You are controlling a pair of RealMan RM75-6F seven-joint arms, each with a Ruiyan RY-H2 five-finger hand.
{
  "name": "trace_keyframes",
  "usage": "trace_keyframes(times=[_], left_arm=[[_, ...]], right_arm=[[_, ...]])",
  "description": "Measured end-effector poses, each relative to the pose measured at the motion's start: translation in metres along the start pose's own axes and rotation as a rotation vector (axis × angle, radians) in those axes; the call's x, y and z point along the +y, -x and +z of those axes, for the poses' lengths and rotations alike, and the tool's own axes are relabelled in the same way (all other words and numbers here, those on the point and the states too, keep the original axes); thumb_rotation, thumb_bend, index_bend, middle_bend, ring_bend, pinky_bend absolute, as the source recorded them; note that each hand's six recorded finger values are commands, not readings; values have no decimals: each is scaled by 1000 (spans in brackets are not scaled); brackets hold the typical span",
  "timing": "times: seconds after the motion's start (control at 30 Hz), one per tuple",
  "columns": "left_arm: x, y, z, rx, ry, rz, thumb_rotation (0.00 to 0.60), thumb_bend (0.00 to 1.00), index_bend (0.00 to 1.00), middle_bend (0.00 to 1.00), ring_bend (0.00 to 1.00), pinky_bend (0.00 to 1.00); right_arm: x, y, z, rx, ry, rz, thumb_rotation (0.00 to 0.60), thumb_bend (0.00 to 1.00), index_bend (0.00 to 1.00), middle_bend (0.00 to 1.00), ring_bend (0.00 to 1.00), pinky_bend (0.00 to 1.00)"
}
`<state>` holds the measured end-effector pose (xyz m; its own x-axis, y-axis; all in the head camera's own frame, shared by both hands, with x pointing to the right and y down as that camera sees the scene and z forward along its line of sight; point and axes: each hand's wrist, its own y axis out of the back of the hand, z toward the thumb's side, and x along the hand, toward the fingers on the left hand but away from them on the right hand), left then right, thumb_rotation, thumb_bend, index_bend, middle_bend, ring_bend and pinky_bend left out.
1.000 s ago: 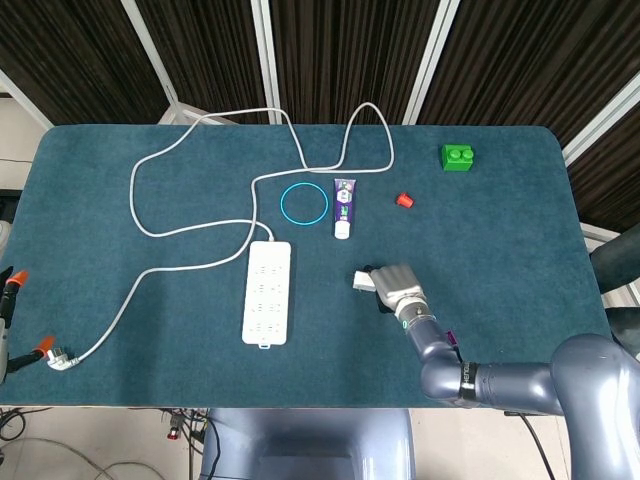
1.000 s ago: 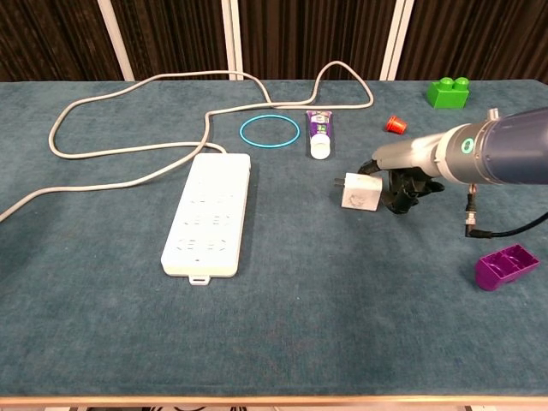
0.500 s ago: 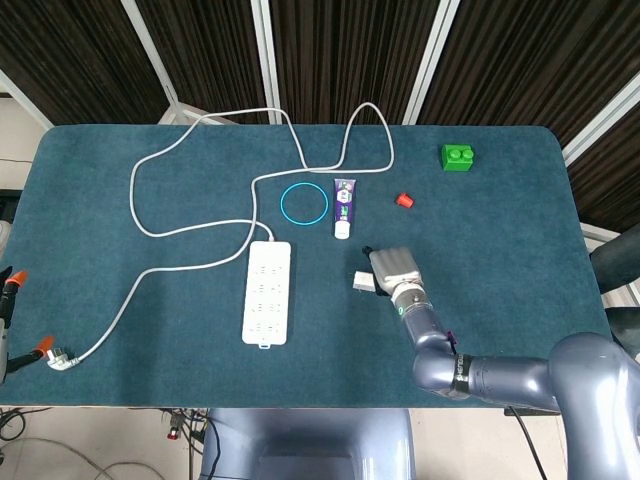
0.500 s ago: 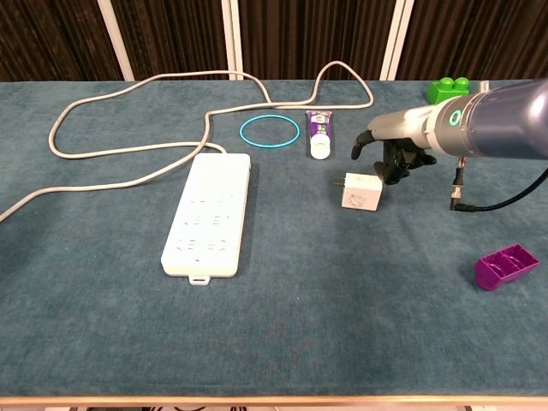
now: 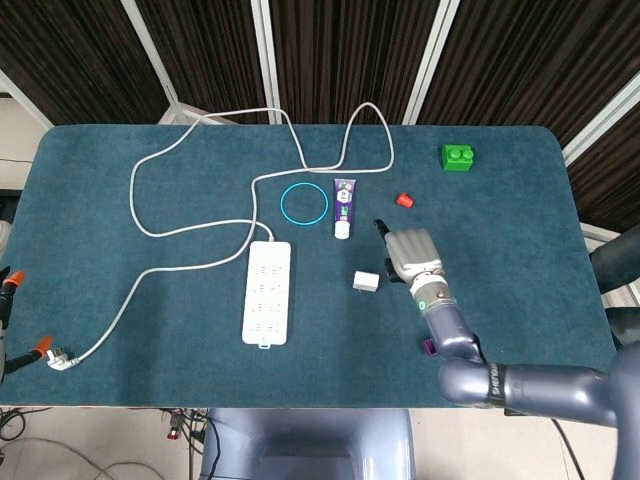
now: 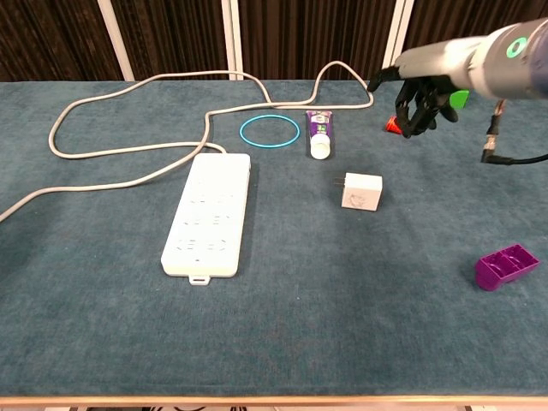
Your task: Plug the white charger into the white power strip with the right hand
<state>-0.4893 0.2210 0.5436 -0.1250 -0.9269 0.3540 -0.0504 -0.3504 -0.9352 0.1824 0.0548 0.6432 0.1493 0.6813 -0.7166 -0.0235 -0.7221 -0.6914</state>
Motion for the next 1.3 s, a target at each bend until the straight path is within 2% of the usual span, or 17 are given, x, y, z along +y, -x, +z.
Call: trace_keyframes(times=[0.1,0.27,0.6,0.9,1.3], left_arm=[[0,0,0,-1,-1,-1,600,154,104,0,0,0],[-1,0,1,-2,-2,-3,600,154,103,0,0,0],[-2,1,2,-3,-4,-5,600,153,104,0,0,0],[-1,0,1,2,-3,-2,600,154,104,0,0,0],[-1,-1,0,5,0,-4,600,154,104,0,0,0]], right_arm=[[5,-10,-6,16,28,-6,600,618,69,627,698,681],[-1,-29,-11,49,23,12,600,619,76,656,727,693],[-49,-59,-27,76,-43,159,600,618,84,686,755,699],[-76,-55,-23,94,-46,219,600,618,87,688,759,699],[-88,-49,-13,101,-52,237,600,619,90,688,758,699]])
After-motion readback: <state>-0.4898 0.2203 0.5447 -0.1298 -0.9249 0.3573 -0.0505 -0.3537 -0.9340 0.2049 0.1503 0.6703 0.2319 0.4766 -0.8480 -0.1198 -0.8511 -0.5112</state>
